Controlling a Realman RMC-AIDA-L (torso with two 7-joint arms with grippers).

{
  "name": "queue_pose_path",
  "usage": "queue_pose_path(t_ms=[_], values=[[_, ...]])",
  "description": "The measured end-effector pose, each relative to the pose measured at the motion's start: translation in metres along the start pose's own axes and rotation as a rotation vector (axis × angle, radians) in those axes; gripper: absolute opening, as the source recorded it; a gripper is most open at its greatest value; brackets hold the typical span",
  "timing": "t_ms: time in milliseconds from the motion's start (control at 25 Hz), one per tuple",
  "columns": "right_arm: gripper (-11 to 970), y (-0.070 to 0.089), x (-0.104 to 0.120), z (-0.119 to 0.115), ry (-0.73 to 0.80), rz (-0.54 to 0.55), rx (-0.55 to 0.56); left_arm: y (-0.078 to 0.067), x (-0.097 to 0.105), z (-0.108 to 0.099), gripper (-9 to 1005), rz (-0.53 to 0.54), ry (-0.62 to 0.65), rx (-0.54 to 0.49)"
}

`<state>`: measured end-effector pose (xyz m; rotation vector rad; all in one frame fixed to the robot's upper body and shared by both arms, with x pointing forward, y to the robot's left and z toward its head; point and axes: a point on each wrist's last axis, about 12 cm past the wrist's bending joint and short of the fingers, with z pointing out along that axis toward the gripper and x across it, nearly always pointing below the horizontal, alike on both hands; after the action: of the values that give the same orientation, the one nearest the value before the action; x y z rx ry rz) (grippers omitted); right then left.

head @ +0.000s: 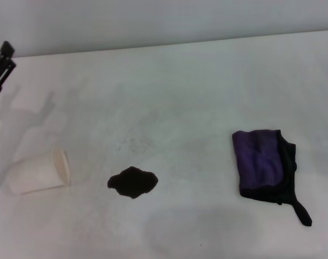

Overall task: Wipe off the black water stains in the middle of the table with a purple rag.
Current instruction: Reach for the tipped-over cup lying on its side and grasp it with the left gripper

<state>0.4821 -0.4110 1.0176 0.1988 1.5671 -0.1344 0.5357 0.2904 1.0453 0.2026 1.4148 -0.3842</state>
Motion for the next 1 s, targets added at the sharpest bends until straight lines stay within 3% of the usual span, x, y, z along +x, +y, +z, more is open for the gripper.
queue_pose_path(t_ms=[200,400,680,1000], values=[[604,0.003,-0.002,0.008,0.012,-0.015,-0.015,0.003,-0.004,0.02,887,-0.021,0.117,0.103],[603,0.0,-0.005,0.01,0.0,-0.02,-0.009,0.011,-0.021,0.027,887,-0.015,0.183,0.177],[603,0.005,-0.007,0.016,-0.005,-0.014,-0.009,0.03,-0.069,0.033,887,-0.012,0.385,0.292],[603,0.019,-0.01,0.028,-0.012,-0.002,-0.036,0.035,-0.127,0.033,888,0.041,0.689,0.541]])
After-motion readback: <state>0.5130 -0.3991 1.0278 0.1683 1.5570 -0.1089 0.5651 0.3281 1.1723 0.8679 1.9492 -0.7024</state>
